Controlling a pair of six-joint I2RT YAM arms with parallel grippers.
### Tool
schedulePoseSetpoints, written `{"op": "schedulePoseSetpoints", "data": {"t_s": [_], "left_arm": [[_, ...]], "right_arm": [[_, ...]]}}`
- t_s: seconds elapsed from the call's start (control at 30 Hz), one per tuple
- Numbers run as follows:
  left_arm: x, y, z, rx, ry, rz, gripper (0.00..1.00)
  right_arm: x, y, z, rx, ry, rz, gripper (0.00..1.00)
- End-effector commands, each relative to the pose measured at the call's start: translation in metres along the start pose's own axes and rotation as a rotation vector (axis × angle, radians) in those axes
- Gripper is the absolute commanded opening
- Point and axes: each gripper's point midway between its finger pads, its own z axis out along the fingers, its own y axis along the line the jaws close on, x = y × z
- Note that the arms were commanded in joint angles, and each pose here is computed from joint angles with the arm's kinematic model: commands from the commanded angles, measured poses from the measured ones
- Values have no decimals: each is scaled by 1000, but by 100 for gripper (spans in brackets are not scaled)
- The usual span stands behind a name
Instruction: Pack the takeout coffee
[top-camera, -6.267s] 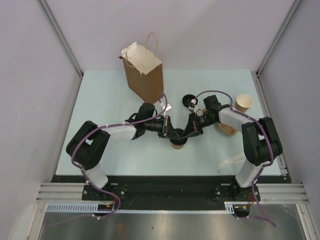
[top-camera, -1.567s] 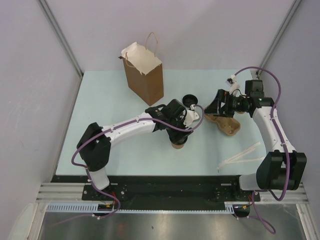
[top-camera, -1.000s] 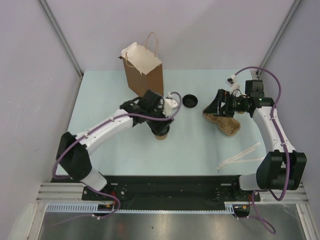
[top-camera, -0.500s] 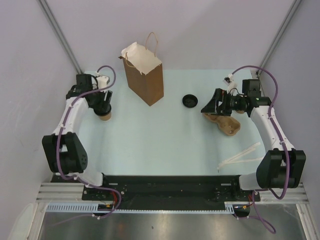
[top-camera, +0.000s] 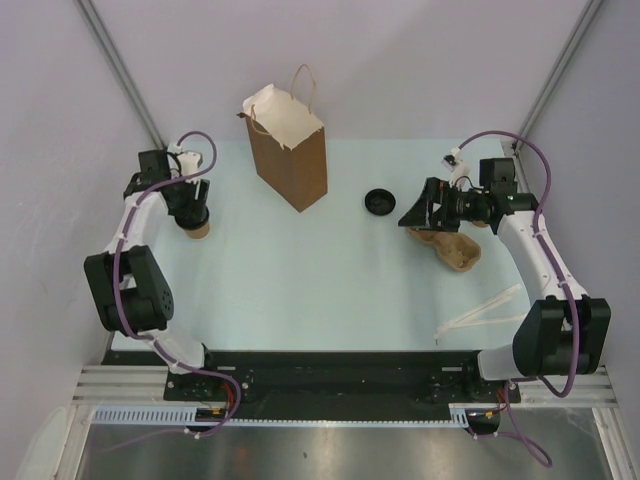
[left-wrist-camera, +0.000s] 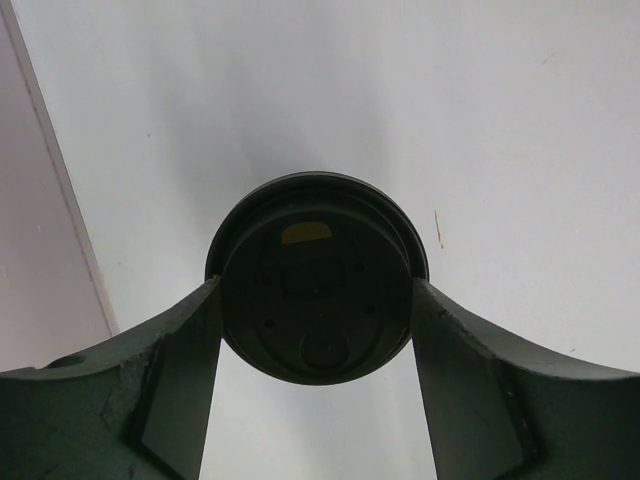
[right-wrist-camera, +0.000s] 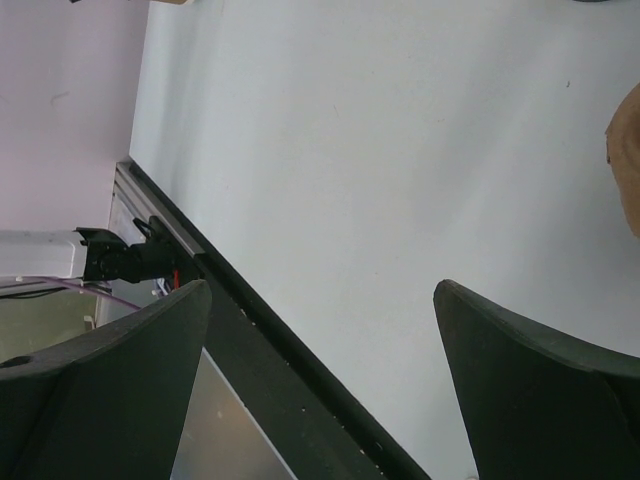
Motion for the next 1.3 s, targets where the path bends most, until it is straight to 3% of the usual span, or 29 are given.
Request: {"op": "schedulePoseSetpoints", "data": {"t_s": [0.0, 0.17, 0.37, 1.0, 1.13, 1.27], "left_arm": [[0, 3, 10, 1, -23, 4, 64], [12, 5, 19, 7, 7, -13, 71], [12, 6, 13, 19, -2, -39, 100], [-31, 18, -34, -16, -97, -20, 99], [-65, 7, -64, 36, -222, 7, 99], [-102, -52, -107, 164, -390, 159, 99]], "right_arm": [[-13, 3, -1, 3, -31, -30, 100], [-12, 3, -2, 2, -30, -32, 100], [-12, 4, -2, -2, -31, -33, 100], [-17, 14, -7, -26, -56, -57, 100], [-19, 13, -15, -5, -73, -88, 100], [-19, -20, -37, 168, -57, -154, 98]]}}
